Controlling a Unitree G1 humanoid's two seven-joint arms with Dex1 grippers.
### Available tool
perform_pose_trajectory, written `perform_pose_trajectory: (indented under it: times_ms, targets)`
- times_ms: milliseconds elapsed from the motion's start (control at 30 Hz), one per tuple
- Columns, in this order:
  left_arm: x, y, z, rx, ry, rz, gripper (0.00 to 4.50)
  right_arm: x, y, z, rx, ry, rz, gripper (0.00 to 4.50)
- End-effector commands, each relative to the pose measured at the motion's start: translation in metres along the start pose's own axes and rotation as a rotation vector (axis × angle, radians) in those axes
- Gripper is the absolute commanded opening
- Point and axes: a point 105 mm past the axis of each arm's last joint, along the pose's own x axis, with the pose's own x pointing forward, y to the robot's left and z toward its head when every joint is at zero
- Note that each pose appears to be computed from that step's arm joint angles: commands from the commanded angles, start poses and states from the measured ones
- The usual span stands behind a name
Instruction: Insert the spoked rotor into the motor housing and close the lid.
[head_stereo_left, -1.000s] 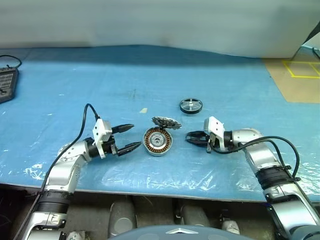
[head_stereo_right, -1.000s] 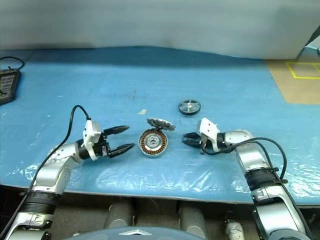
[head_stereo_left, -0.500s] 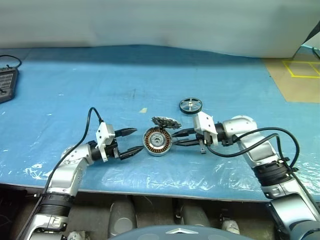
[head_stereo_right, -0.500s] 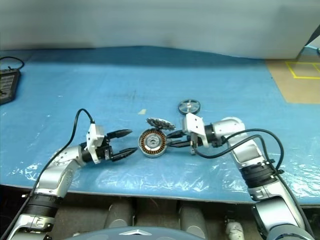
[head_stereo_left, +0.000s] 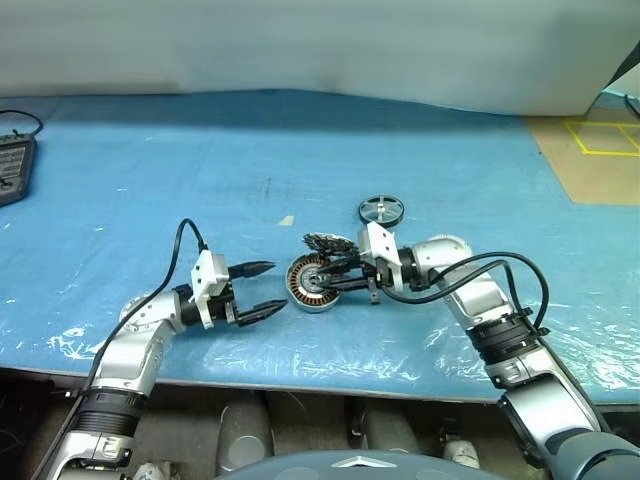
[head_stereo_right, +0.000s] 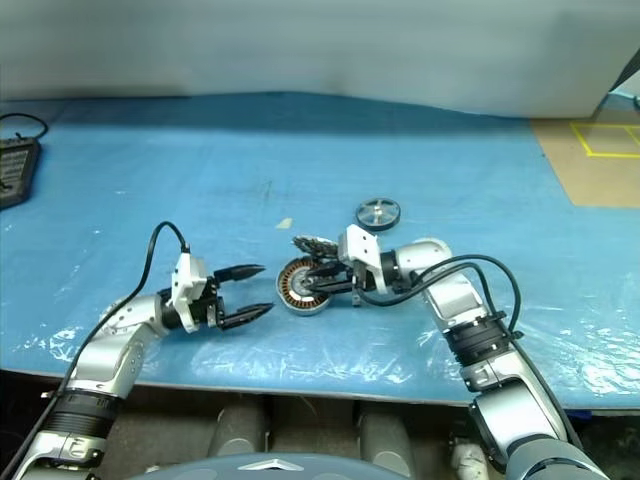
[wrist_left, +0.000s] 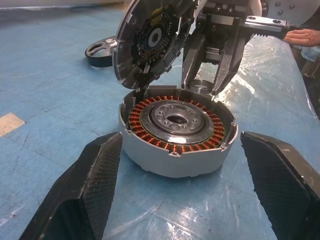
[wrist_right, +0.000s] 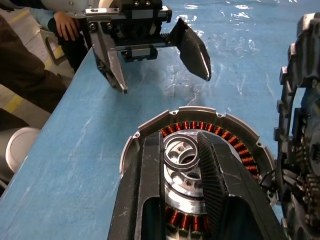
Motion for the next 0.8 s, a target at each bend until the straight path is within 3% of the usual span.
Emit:
perform_pose_trajectory:
  times_ms: [33, 800]
  targets:
    - [0.001, -0.003, 0.001, 0.023, -0.005, -0.018, 3.99, 0.006, -0.007, 0.004, -0.017, -0.001, -0.023, 0.57]
    - [-0.005, 0.002, -0.007, 0.031, 0.004, 0.015, 3.99, 0.014, -0.013, -0.008, 0.009, 0.037, -0.033, 0.57]
